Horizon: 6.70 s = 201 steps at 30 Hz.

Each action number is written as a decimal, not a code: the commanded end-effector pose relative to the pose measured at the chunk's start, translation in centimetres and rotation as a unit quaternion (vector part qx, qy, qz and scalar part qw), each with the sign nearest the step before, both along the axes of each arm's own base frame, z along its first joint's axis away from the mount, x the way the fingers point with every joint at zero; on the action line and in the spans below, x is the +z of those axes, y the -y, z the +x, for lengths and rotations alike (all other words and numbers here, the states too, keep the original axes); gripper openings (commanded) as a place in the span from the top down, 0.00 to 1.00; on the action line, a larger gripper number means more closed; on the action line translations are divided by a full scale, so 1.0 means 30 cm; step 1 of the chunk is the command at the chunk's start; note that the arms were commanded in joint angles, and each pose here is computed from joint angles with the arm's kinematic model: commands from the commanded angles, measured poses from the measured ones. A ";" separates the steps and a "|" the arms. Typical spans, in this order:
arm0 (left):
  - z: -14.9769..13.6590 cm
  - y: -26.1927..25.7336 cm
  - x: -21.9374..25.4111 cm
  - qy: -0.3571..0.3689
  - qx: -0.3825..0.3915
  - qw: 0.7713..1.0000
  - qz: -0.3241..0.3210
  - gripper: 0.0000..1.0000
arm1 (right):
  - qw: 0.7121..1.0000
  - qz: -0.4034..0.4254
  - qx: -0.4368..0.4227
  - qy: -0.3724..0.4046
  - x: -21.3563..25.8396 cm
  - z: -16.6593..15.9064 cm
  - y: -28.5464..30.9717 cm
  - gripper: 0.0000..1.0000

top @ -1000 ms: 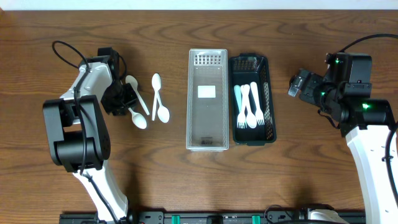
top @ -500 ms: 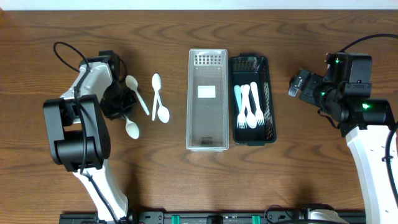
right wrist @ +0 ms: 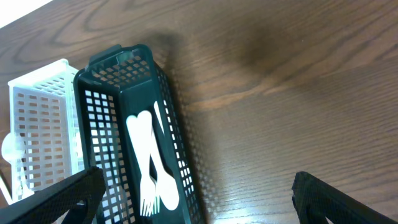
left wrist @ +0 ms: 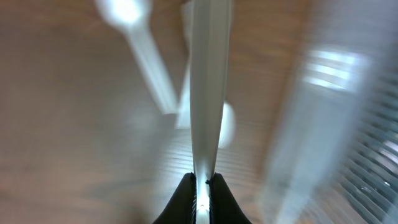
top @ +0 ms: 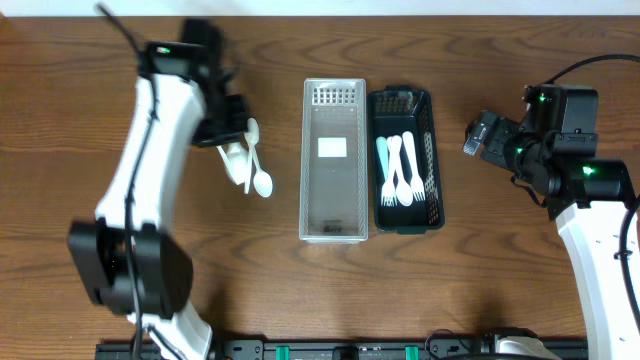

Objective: Pack container

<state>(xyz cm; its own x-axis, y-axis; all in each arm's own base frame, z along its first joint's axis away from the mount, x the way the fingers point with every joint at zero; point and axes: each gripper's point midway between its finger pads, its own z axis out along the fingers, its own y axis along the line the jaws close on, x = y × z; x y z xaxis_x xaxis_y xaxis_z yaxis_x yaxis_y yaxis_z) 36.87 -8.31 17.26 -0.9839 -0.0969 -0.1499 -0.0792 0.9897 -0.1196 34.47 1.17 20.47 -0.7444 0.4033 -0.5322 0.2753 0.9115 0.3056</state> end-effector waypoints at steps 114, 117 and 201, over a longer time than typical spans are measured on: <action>0.183 -0.275 -0.521 -0.073 0.142 0.985 0.064 0.38 | 1.000 -0.003 -0.001 0.003 0.009 0.006 0.008 0.01; 0.171 -0.303 -0.526 -0.076 0.160 0.981 0.086 0.38 | 1.000 -0.004 -0.001 0.003 0.009 0.006 0.008 0.01; 0.043 -0.202 -0.225 -0.017 0.066 0.991 0.116 0.05 | 1.000 -0.004 -0.001 0.003 0.009 0.006 0.008 0.01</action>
